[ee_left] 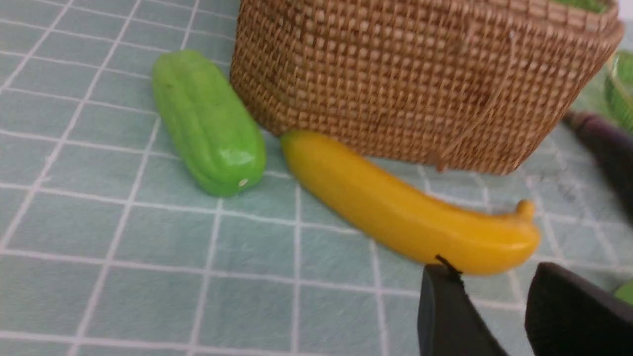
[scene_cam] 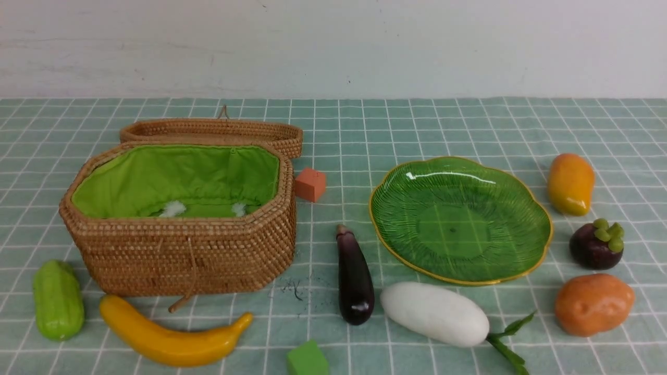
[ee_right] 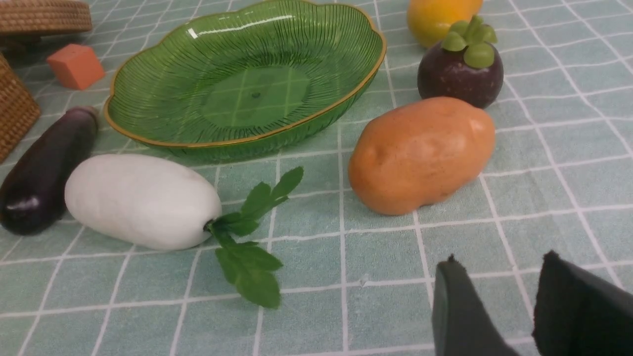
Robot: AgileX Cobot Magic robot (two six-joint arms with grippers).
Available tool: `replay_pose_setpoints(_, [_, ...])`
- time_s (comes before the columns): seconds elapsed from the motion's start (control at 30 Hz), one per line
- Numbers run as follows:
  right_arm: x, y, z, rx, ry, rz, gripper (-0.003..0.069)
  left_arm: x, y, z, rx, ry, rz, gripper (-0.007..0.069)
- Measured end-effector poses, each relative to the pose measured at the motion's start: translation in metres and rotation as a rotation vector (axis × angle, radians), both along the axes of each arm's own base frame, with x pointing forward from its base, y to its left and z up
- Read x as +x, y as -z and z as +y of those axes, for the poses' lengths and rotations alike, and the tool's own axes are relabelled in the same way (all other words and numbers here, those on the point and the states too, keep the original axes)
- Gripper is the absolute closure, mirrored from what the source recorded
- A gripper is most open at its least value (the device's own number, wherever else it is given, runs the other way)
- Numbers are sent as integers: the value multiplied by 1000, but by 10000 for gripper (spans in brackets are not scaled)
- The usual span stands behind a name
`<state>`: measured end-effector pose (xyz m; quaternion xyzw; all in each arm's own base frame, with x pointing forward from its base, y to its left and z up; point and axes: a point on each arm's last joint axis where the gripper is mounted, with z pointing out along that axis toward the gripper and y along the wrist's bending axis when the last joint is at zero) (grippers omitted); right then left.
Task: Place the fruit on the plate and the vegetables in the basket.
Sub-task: Take a chayote with your left arm and place it on the basket on the left.
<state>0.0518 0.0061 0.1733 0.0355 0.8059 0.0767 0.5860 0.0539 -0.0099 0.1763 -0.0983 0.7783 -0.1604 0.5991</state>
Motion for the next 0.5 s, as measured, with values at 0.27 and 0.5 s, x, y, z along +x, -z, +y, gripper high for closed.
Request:
replay_pose_setpoints(0.27, [0, 0, 0, 0, 0, 0, 418, 2, -19, 0, -631, -85, -122, 386])
replay_pose_setpoints(0.5, [0, 0, -1, -19, 2, -2, 418, 2, -37, 1, -632, -80, -174, 516])
